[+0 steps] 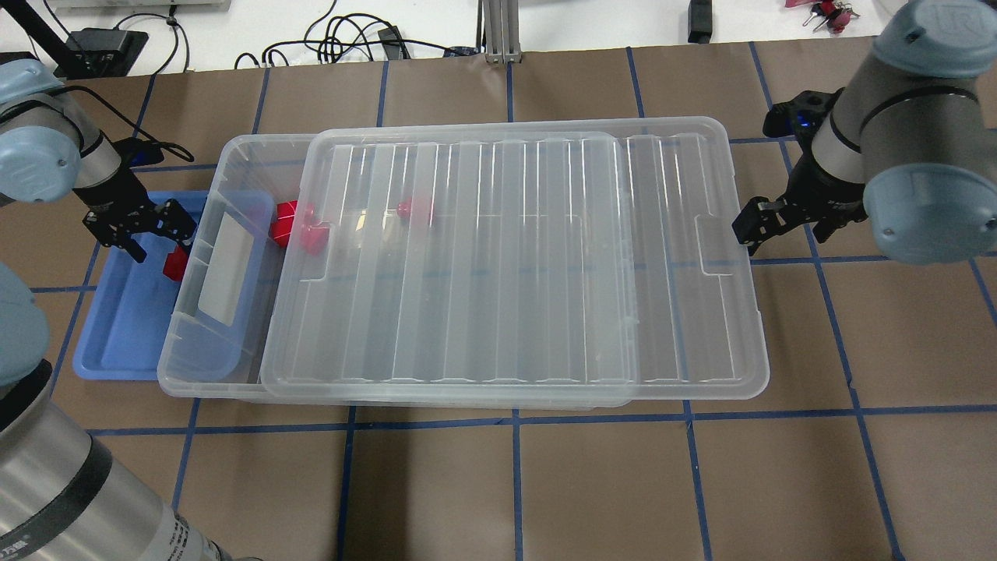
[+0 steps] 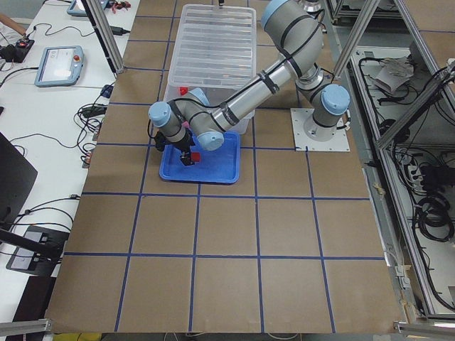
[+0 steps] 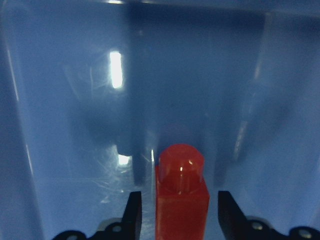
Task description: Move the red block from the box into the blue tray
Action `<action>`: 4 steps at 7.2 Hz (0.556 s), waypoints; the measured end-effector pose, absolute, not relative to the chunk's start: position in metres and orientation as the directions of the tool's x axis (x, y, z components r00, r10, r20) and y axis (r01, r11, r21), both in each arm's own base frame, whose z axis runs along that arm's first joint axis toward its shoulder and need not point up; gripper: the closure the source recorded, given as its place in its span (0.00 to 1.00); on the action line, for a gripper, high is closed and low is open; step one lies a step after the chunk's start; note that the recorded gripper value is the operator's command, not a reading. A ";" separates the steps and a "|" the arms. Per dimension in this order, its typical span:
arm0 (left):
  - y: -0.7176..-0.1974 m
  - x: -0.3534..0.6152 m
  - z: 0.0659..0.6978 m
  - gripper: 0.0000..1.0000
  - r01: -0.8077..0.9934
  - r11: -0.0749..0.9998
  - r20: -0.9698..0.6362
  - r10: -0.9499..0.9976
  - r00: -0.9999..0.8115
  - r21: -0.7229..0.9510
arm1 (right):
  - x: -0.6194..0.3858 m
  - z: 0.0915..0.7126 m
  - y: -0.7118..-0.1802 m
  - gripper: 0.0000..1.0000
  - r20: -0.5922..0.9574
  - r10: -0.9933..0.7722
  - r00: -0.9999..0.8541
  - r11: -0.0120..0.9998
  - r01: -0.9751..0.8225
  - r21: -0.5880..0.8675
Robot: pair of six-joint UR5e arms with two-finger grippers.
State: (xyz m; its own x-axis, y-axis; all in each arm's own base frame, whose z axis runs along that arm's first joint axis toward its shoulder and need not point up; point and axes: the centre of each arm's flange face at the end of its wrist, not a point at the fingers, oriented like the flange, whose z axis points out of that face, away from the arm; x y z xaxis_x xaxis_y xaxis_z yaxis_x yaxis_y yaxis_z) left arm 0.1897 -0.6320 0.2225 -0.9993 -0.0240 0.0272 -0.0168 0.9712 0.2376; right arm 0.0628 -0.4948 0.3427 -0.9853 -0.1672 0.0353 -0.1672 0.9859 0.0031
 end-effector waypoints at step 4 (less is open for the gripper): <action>-0.628 0.153 0.366 0.00 0.017 0.992 -0.021 0.019 -1.000 0.124 | 0.126 0.336 -0.492 0.00 0.038 -0.179 -0.983 0.983 -0.180 -0.021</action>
